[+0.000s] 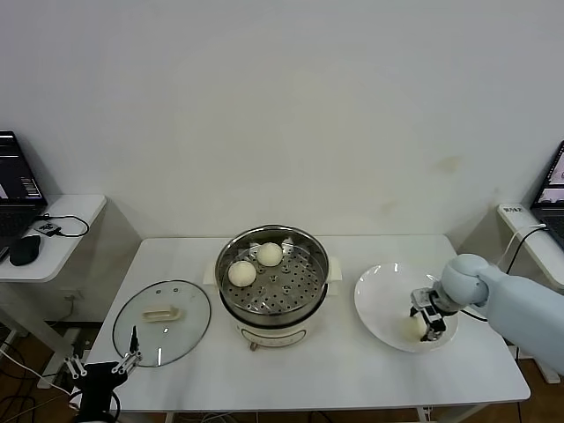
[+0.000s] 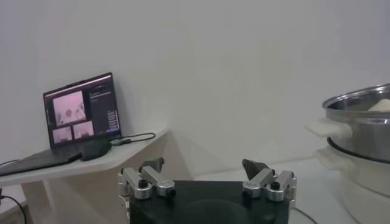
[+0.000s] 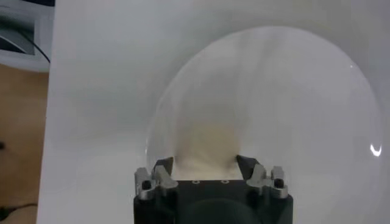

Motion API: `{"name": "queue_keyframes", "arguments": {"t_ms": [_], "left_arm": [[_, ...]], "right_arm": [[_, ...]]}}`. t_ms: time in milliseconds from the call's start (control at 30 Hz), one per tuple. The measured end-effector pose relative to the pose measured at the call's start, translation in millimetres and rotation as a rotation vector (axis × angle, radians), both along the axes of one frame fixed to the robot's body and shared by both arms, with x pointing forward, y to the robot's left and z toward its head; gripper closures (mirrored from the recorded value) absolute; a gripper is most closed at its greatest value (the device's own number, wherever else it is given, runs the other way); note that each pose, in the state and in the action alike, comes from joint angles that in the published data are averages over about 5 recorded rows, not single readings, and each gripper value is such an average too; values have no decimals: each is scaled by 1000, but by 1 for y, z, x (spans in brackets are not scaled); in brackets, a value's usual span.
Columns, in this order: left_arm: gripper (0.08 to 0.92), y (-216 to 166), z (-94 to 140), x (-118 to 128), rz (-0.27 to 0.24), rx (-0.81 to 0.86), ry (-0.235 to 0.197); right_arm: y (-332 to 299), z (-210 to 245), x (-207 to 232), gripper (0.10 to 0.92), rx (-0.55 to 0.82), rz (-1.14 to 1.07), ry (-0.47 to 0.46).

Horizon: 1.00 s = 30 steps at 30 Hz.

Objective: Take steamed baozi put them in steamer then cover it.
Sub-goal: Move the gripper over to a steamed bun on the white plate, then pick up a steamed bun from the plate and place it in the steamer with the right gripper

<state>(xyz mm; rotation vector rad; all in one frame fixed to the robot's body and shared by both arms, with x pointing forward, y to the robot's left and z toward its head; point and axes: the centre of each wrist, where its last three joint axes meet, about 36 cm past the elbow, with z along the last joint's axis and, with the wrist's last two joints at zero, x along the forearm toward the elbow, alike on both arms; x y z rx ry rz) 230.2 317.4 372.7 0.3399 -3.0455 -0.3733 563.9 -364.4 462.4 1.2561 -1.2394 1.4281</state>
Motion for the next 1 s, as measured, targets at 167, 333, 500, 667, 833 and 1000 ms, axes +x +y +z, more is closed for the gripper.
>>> {"name": "queue_keyframes", "arguments": {"t_ms": [167,333,500,667,833,1000], "left_arm": [[177,0,-1,2,-2,0,-1],[177,-1,0,5,-6,-1,-5],[177,1,0,9,-10,3,-7],[177,2,1,11,-14,2,-11],[177,2,2,13,-16,-2,-17],[177,3,4,14,-17,-4,-24]], "right_arm": [[-1,5,2,451,6,-3,-5],[-2,21,6,462,16,-8,-16],[3,53,18,462,39,-9,-47],[15,101,36,462,76,-5,-107],[36,158,56,462,119,19,-183],[75,210,68,458,160,77,-250]]}}
